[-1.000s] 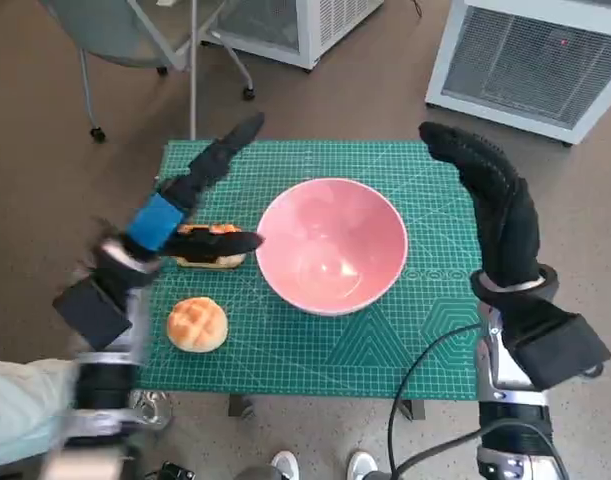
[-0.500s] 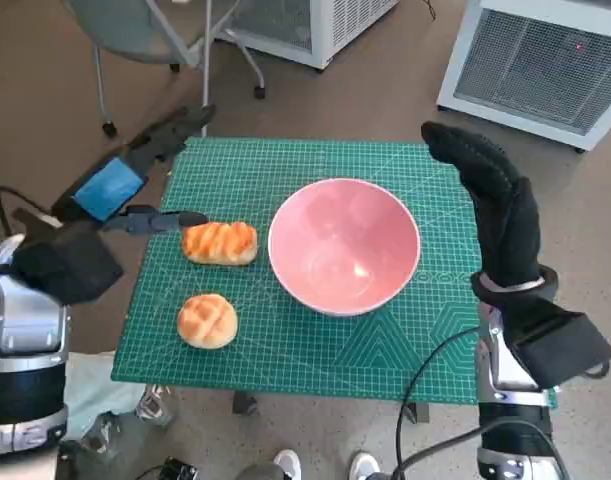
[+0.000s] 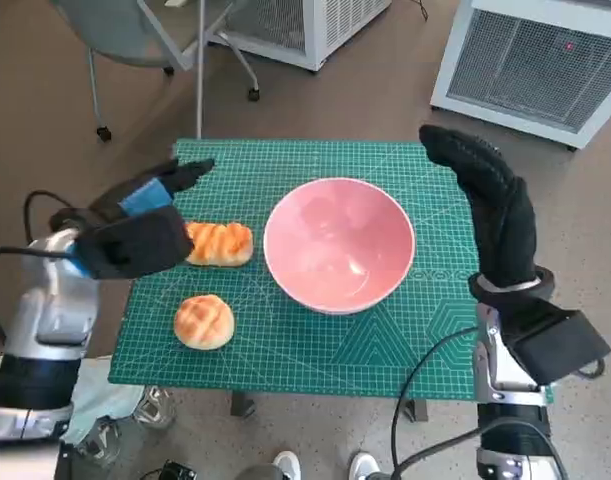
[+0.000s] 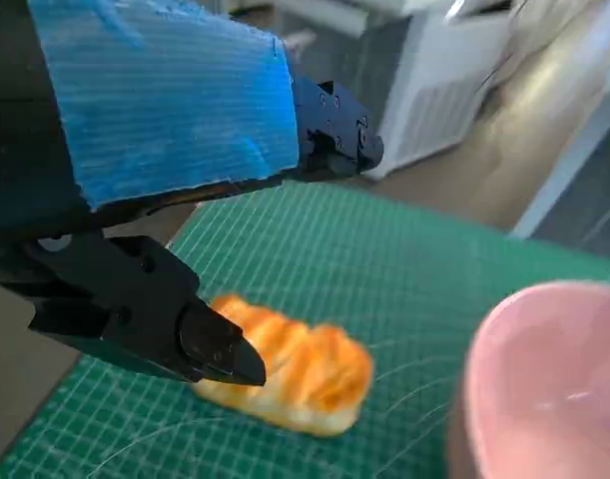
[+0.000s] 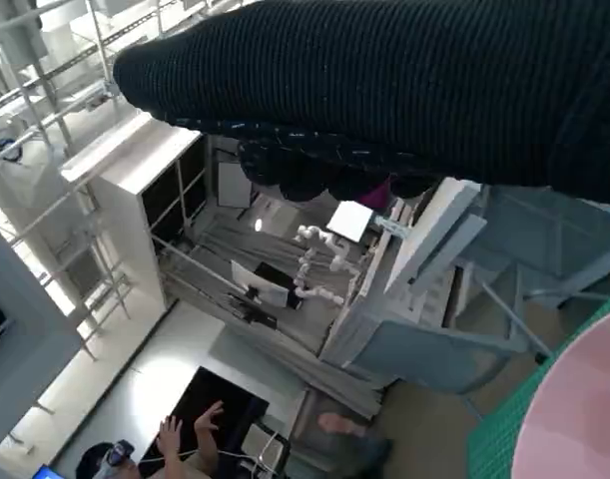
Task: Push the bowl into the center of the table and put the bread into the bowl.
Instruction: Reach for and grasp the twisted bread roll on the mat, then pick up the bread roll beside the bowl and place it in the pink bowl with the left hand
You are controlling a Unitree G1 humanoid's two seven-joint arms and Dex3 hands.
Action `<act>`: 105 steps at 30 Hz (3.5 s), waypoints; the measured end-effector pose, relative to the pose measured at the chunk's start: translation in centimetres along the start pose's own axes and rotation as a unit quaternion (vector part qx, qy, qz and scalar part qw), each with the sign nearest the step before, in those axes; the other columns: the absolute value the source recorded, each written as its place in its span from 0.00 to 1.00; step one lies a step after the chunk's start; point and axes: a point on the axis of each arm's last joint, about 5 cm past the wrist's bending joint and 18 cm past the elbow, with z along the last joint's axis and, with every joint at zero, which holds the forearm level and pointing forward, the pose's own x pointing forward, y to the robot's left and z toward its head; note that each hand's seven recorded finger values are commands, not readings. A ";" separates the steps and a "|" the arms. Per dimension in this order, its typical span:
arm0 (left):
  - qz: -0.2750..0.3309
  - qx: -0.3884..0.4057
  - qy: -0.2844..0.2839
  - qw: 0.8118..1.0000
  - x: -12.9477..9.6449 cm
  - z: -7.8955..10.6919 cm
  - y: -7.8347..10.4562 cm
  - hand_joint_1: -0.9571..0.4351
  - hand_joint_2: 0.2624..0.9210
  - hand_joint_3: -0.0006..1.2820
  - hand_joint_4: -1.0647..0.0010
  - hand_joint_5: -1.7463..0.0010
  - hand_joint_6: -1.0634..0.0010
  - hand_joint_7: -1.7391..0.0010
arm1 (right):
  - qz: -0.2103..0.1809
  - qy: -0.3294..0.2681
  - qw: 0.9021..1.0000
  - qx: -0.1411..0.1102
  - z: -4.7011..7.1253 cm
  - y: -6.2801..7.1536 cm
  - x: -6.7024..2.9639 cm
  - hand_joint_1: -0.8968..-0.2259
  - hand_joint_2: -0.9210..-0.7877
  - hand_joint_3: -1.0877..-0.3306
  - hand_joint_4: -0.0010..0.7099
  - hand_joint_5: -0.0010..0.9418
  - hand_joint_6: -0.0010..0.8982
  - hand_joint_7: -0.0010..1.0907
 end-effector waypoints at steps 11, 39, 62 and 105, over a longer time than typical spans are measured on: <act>-0.038 0.017 0.043 0.998 2.3 0.1 -1.7 0.64 0.72 0.00 0.90 1.00 0.74 1.00 | 0.000 0.007 1.000 0.008 -0.3 0.0 -0.11 0.26 0.00 0.41 0.23 0.00 0.00 0.47; -0.120 0.068 0.098 0.986 6.0 0.3 -5.4 0.68 0.74 0.00 0.69 0.97 0.58 0.97 | -0.004 0.006 1.000 0.012 -0.2 -0.1 -0.14 0.26 0.00 0.41 0.23 0.00 0.00 0.47; -0.023 0.094 0.009 0.995 5.6 -0.4 -5.3 0.69 1.00 0.04 0.32 0.35 0.41 0.33 | -0.004 0.001 1.000 0.012 -0.1 -0.1 -0.16 0.27 0.00 0.41 0.23 0.00 0.00 0.46; 0.196 0.055 -0.364 0.909 -0.1 8.9 -2.6 0.69 1.00 0.09 0.39 0.29 0.47 0.31 | 0.004 0.001 1.000 0.027 -0.1 -0.1 -0.20 0.28 0.00 0.41 0.22 0.00 0.00 0.46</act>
